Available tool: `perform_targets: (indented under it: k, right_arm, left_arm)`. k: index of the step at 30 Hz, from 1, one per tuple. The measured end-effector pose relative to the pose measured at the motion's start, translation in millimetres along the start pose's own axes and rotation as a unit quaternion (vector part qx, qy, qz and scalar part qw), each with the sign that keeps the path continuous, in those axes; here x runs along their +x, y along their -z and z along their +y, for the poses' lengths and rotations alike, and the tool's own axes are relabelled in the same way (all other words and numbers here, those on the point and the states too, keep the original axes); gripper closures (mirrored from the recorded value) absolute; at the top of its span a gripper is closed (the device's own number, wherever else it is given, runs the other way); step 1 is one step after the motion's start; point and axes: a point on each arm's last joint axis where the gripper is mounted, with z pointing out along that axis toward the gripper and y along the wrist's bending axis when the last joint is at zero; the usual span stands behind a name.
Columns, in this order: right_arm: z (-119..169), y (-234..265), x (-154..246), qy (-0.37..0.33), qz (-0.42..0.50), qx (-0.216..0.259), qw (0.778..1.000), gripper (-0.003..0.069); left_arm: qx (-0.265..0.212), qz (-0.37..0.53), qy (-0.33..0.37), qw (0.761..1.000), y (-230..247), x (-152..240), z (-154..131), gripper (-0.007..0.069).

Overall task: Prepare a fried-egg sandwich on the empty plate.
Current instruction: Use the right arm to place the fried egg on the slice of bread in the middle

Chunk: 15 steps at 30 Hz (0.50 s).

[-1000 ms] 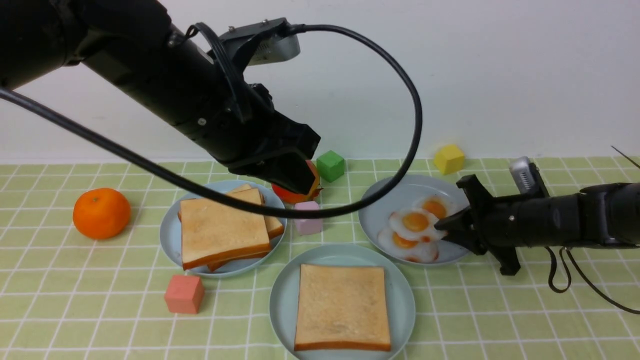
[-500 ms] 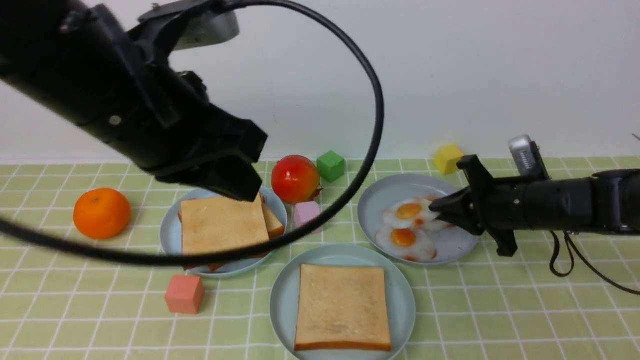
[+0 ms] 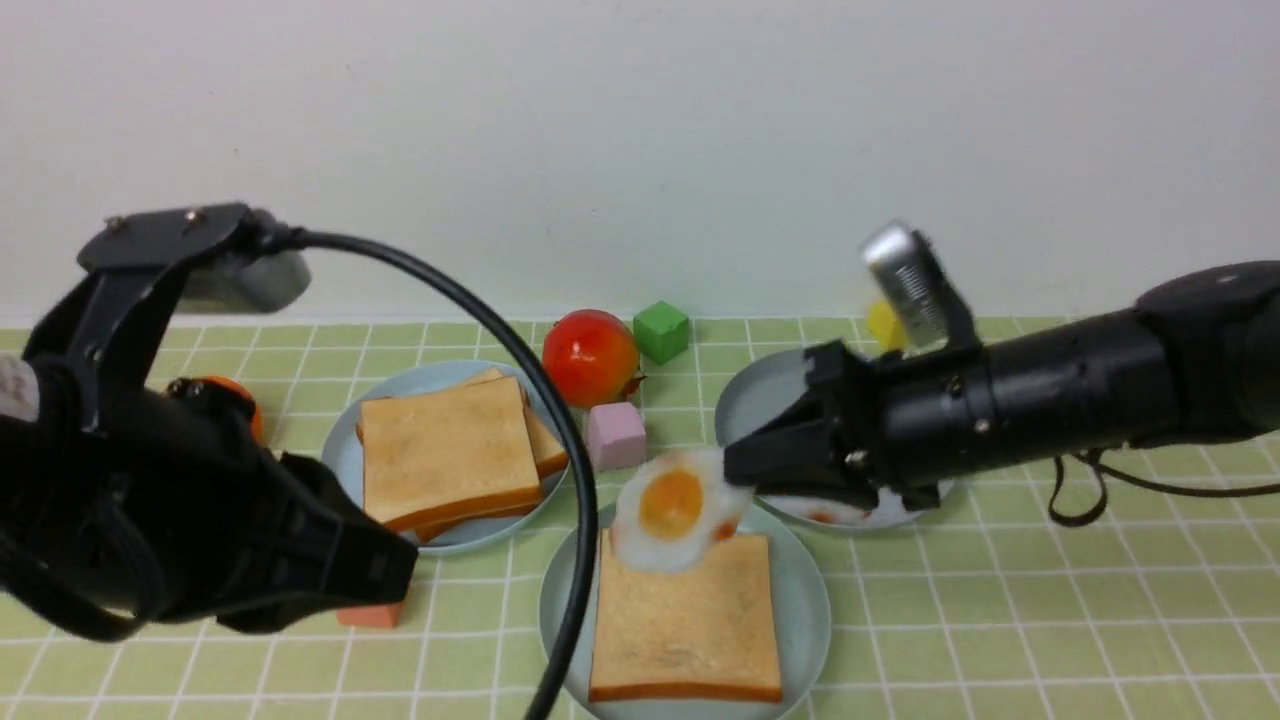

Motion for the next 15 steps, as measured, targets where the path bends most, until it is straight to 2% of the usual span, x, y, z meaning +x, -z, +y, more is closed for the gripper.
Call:
perform_targets:
  k: [5, 7, 11, 15]
  right_arm:
    - [-12, -31, 8, 0.009, 0.005, 0.060, 0.998, 0.0576]
    - [-22, -37, 6, 0.003, -0.010, 0.085, 0.996, 0.0556]
    - [-31, -40, 4, 0.002, -0.020, 0.108, 0.994, 0.0484]
    - [-33, -37, 7, 0.033, -0.002, 0.131, 0.991, 0.0282]
  left_arm:
    - [0.002, 0.001, 0.006, 1.000, -3, 1, 1, 0.0568]
    - [0.003, 0.000, 0.006, 1.000, -3, 1, 1, 0.0568]
    - [0.004, 0.002, 0.008, 1.000, -3, 2, 1, 0.0568]
    - [0.009, 0.012, 0.012, 1.000, -5, 3, 0, 0.0566]
